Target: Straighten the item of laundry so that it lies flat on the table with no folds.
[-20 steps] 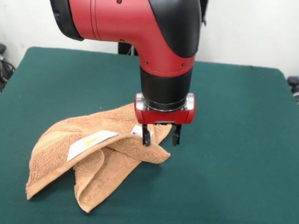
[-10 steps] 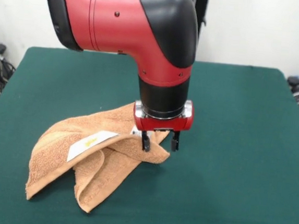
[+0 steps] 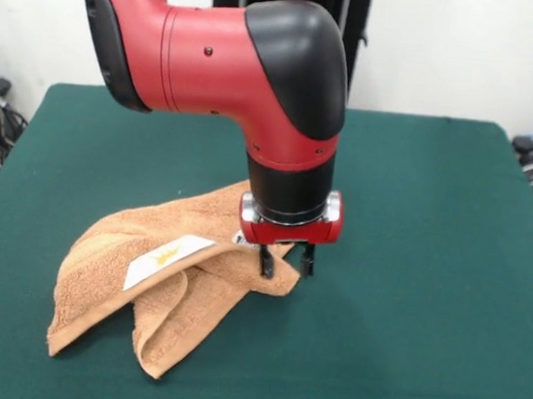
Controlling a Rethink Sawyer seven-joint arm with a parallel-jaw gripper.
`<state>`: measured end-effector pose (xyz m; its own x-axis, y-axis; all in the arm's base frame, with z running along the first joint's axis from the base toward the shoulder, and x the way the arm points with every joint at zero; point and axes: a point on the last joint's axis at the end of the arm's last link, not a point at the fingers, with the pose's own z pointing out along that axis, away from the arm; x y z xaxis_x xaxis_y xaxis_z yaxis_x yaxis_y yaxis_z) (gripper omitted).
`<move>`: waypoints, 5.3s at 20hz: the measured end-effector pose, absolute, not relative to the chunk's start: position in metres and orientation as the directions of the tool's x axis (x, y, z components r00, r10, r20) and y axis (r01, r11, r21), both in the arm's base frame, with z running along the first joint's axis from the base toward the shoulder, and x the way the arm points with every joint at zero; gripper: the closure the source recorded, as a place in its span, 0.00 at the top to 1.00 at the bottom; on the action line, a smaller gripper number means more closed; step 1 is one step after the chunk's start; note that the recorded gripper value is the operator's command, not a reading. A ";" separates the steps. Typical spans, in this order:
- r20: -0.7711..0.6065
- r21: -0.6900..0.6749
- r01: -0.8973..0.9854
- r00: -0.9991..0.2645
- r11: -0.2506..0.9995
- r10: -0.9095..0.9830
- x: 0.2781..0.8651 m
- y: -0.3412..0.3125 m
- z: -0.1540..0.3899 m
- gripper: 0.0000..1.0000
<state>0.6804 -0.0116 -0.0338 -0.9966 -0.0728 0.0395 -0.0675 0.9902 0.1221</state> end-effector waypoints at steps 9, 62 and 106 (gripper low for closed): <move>-0.025 0.111 -0.068 -0.998 0.992 -0.065 0.689 -0.012 -0.034 0.00; 0.008 0.058 -0.007 -1.000 0.998 -0.008 0.605 -0.068 0.120 0.00; 0.016 0.111 -0.085 -0.996 0.990 -0.087 0.624 -0.002 0.052 1.00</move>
